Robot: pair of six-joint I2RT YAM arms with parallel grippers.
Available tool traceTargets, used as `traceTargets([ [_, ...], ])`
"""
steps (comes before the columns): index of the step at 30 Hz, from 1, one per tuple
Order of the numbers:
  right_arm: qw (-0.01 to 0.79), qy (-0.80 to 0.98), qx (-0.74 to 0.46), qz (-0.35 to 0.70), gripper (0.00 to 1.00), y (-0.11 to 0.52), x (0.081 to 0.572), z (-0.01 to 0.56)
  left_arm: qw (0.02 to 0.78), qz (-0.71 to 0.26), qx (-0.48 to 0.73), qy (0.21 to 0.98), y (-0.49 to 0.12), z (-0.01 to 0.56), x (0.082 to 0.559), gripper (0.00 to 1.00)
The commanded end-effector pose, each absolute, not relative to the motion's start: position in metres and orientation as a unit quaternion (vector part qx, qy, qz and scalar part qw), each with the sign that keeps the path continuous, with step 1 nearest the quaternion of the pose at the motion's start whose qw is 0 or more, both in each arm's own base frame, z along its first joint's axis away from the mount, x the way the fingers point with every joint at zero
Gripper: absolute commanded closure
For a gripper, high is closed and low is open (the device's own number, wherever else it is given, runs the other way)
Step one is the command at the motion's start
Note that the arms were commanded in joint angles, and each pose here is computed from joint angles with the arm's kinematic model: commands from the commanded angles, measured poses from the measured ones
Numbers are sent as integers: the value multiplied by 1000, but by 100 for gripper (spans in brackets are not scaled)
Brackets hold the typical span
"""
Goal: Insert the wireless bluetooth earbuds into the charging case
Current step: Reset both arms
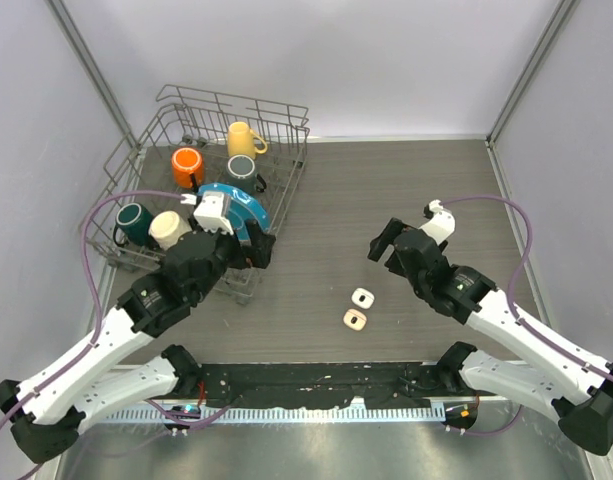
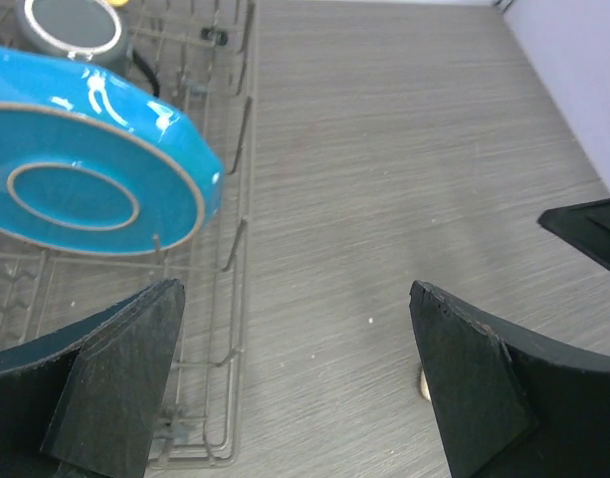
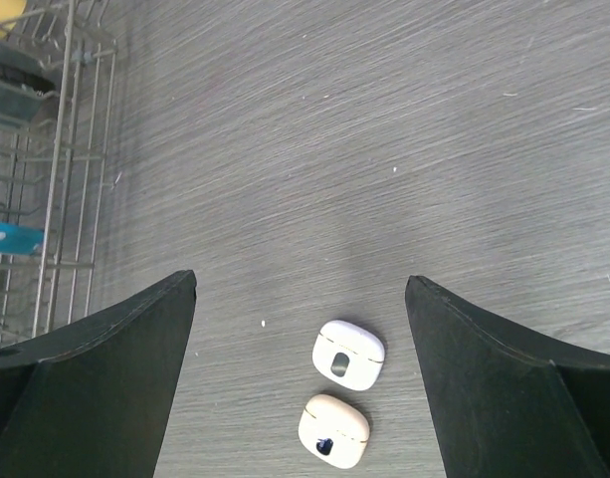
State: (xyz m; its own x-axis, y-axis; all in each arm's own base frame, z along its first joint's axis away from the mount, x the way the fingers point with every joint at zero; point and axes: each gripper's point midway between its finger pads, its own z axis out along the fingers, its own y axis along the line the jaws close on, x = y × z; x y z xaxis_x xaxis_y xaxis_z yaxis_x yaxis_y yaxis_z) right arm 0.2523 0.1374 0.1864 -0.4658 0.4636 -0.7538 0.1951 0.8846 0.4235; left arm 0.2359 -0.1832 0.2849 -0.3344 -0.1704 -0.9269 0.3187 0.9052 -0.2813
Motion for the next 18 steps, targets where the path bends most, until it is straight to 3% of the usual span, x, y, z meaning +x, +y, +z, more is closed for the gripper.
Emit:
traceTargets([
  [1, 496, 840, 149, 163, 9, 152, 260, 199, 542, -223, 57, 808, -187, 276, 237, 0],
  [18, 518, 837, 133, 115, 8, 134, 261, 197, 563, -228, -20, 794, -172, 292, 242, 0],
])
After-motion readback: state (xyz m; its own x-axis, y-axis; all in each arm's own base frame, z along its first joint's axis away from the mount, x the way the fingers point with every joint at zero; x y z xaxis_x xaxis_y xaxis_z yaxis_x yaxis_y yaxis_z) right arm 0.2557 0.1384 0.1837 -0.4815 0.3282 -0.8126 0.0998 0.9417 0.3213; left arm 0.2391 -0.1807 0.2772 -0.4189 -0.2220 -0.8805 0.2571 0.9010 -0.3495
